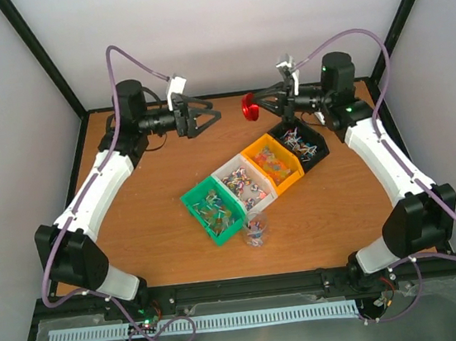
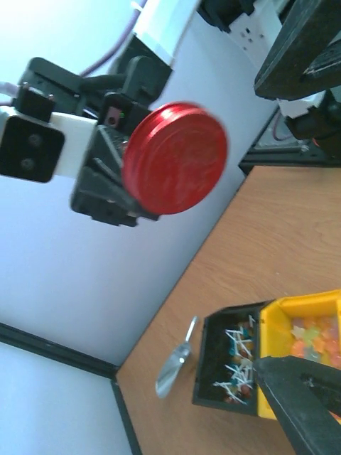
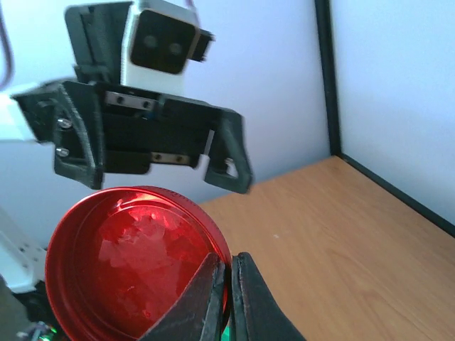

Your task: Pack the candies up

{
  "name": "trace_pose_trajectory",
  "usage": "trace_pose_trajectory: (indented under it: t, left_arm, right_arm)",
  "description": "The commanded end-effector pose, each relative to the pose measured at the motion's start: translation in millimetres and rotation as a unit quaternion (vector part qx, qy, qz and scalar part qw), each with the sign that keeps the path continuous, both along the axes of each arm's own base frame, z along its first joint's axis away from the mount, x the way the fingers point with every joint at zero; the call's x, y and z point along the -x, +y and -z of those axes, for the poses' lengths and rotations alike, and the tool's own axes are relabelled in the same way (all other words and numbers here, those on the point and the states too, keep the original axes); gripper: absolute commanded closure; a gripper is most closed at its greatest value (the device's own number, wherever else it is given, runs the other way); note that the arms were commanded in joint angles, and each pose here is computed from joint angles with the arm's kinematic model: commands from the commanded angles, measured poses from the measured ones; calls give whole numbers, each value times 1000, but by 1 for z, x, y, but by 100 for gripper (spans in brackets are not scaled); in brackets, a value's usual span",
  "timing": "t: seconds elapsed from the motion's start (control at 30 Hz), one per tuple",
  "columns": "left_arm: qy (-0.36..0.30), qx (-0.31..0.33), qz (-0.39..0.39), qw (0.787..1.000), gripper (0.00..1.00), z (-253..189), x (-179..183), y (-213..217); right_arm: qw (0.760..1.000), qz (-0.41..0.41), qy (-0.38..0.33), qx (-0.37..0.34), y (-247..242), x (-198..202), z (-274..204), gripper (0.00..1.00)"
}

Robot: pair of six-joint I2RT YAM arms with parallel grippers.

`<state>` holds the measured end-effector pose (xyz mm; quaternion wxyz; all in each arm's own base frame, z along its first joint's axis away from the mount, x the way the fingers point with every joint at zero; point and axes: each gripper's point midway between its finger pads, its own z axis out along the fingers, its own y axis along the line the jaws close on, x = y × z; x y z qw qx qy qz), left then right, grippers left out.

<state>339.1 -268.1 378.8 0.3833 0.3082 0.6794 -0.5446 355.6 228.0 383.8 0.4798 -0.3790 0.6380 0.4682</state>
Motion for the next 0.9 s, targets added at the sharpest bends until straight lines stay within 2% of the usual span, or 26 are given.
trace_pose_trajectory:
  t: [0.0, 0.07, 0.13, 0.17, 0.27, 0.43, 0.63, 0.73, 0.87]
  left_arm:
    - [-1, 82, 6, 997, 0, -46, 0, 0]
    - [14, 110, 30, 993, 0, -56, 6, -2]
    - [-7, 115, 25, 993, 0, -63, 12, 1]
    - [1, 94, 1, 996, 0, -56, 9, 1]
    - [-39, 11, -51, 998, 6, -39, -3, -5]
    - [-82, -44, -67, 993, 18, -28, -2, -28]
    - [-85, -51, -80, 992, 32, -27, -9, -34]
    - [-94, -50, -61, 992, 30, -26, -2, -36]
    - [-144, -60, 30, 987, 10, -22, 30, -40]
  right_arm:
    - [998, -27, 13, -55, 24, 12, -32, 97]
    - [999, 19, 15, -45, 21, -2, -30, 97]
    - [996, 90, 14, -9, 15, -24, -20, 97]
    - [993, 120, 9, 11, 12, -32, -17, 97]
    - [985, 168, 10, 34, 8, -42, -7, 97]
    - [983, 175, 22, 44, 18, -43, 3, 97]
    - [986, 160, 18, 52, 31, -34, 7, 97]
    - [989, 140, 11, 52, 34, -28, 6, 97]
    - [998, 51, 23, 13, 46, -6, -7, 97]
